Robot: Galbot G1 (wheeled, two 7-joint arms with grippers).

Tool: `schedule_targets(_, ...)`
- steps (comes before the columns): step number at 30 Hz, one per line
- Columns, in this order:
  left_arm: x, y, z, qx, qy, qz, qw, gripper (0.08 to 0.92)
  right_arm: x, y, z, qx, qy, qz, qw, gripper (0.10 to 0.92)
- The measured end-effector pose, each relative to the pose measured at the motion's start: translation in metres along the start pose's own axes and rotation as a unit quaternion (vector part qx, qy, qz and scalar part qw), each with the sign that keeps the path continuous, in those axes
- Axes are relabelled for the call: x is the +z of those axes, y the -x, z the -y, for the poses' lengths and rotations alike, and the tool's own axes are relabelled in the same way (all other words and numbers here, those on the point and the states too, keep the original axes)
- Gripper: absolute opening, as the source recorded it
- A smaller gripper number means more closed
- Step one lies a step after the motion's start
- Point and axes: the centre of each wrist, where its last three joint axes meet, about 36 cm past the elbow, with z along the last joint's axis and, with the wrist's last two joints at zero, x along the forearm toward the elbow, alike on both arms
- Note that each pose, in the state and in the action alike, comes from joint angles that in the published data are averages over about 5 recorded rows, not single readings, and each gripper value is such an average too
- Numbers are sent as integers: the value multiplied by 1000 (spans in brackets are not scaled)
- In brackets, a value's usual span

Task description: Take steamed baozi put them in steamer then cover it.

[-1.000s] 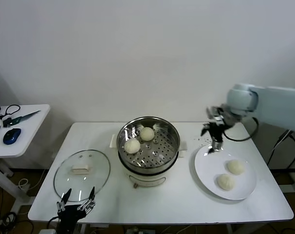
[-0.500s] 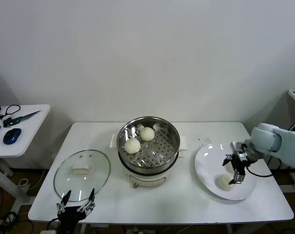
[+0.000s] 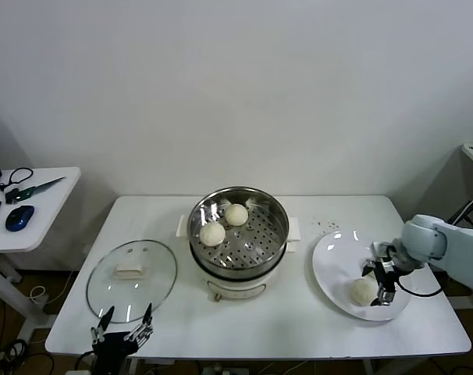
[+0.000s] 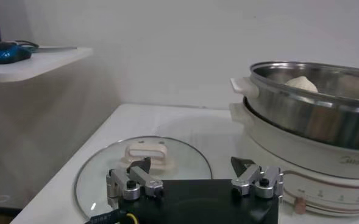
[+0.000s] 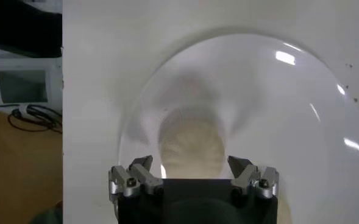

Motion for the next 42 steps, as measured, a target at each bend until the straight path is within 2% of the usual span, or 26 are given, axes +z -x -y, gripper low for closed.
schedule_targets(8, 0, 0, 1, 0, -2, 0, 1000, 823, -5, 8, 4, 1, -3, -3, 1000, 818)
schedule_targets(19, 0, 0, 1, 0, -3, -1, 1000, 823, -9, 4, 6, -4, -11, -1, 1000, 696)
schedule_targets(25, 1, -1, 2, 0, -4, -1, 1000, 823, -17, -12, 13, -5, -29, 3, 1000, 679)
schedule_targets(30, 1, -1, 2, -1, -2, -1, 1000, 823, -36, -54, 33, 5, -71, 9, 997, 679)
schedule_targets(35, 1, -1, 2, -1, 2, 0, 1000, 823, -74, -131, 64, 35, -152, 26, 987, 681)
schedule_targets(39, 0, 0, 0, -3, 5, 1, 1000, 823, -120, -197, 77, 65, -244, 33, 967, 686)
schedule_targets(42, -1, 1, -1, -5, 7, 2, 1000, 823, -160, -235, 76, 82, -322, 30, 943, 687)
